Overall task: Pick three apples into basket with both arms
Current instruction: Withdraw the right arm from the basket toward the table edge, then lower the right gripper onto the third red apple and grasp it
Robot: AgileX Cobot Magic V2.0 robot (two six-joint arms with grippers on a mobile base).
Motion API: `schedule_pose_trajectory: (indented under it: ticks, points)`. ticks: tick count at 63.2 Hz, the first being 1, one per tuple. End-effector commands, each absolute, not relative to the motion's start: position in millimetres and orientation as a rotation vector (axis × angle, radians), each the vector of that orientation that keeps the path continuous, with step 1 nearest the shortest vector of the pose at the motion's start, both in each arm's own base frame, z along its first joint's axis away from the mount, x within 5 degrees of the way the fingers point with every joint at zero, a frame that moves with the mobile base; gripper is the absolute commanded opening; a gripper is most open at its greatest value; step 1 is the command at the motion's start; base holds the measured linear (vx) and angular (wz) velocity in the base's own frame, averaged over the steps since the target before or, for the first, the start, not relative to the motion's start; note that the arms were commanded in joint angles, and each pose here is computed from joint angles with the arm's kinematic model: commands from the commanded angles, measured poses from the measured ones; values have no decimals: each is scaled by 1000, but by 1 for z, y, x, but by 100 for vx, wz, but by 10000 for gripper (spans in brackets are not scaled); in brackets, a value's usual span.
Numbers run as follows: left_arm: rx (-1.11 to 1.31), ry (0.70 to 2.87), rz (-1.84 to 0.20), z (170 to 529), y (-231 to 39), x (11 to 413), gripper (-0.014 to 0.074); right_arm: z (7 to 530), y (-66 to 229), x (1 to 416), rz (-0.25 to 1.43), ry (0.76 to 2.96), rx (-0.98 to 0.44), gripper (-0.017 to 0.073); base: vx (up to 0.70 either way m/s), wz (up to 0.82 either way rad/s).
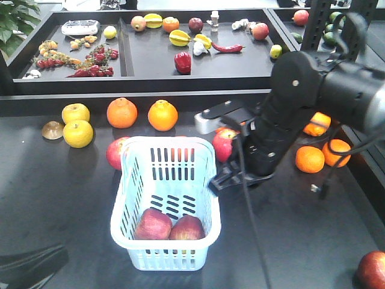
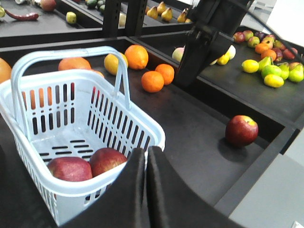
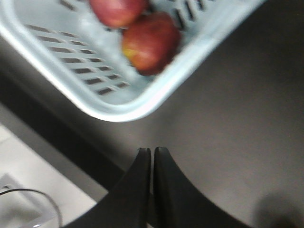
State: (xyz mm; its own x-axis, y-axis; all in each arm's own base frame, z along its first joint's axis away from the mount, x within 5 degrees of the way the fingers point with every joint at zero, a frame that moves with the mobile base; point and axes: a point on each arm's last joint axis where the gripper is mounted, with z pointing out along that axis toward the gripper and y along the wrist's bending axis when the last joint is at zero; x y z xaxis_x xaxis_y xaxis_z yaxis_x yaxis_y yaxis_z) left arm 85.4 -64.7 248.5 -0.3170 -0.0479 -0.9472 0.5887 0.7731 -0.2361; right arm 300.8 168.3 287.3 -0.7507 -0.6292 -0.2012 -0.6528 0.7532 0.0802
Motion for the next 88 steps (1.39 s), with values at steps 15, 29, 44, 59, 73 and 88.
schedule_pose_trajectory:
  ticks: [15,29,44,59,73,88]
  points:
    - [423,1808,-656,244,-64,86,-6,288,82,276,-44,2843,-659,-9,0,0]
    - [422,1808,-657,244,-64,86,-6,287,-20,248,-107,2857,-168,-9,0,0]
    - [422,1808,-657,244,-64,86,-6,284,-74,238,81,2834,191,17,0,0]
    - [418,1810,-664,244,-64,86,-6,251,-80,252,243,2974,182,324,0,0]
    - [419,1810,-664,244,-64,85,-6,224,-97,260,66,3075,246,666,0,0]
    - [419,1810,-664,244,-64,85,-6,205,-102,269,54,3101,248,711,0,0]
